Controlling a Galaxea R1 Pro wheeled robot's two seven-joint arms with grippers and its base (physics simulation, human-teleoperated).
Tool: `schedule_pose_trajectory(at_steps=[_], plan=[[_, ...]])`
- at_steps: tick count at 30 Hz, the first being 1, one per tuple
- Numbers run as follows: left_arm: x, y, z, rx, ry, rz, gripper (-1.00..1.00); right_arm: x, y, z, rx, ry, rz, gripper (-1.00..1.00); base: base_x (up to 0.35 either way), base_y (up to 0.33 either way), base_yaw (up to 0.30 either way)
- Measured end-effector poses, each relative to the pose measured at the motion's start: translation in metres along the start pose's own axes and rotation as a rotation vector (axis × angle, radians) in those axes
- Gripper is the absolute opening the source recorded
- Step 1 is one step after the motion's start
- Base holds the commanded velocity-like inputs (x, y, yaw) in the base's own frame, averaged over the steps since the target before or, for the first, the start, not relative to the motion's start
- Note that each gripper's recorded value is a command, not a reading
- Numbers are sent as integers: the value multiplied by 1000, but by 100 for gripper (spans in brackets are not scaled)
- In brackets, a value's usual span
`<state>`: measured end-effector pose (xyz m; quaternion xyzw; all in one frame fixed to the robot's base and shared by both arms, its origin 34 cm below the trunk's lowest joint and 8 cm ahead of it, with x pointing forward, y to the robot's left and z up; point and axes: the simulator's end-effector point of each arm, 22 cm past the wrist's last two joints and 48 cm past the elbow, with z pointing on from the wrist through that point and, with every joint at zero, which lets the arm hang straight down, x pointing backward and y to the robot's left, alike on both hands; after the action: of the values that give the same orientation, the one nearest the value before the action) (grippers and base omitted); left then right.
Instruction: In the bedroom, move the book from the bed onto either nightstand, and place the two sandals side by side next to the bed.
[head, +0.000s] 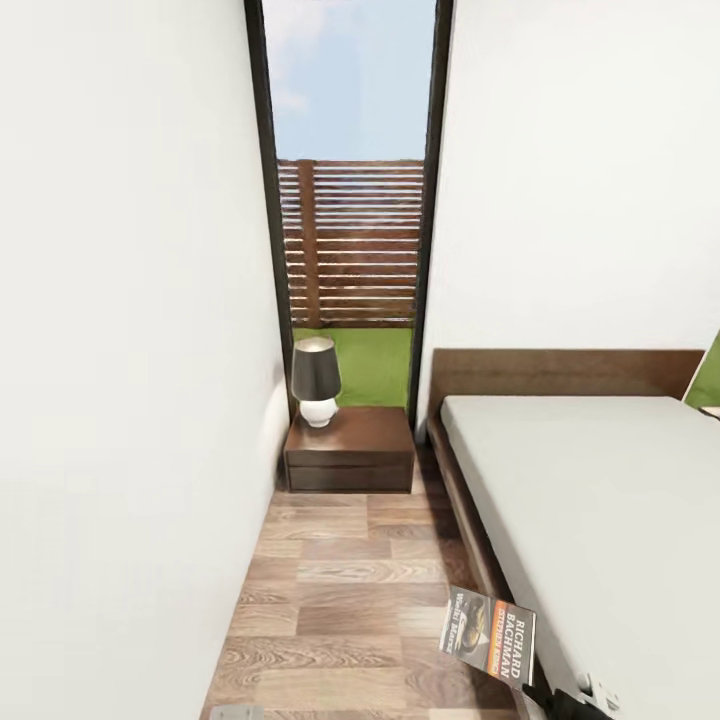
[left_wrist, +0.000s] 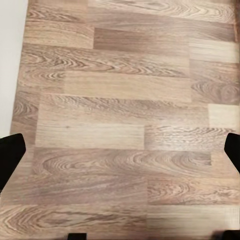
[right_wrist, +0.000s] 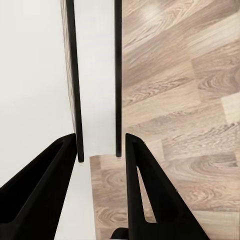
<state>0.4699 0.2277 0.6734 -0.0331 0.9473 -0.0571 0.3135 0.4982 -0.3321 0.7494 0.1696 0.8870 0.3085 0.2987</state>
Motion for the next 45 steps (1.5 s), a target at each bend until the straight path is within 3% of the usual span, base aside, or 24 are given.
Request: schedule_pose_trajectory(at_steps=[45], plan=[[0,0,0,0,0,0,100,0,0,0,0,0,0,-100,321,-72,0]])
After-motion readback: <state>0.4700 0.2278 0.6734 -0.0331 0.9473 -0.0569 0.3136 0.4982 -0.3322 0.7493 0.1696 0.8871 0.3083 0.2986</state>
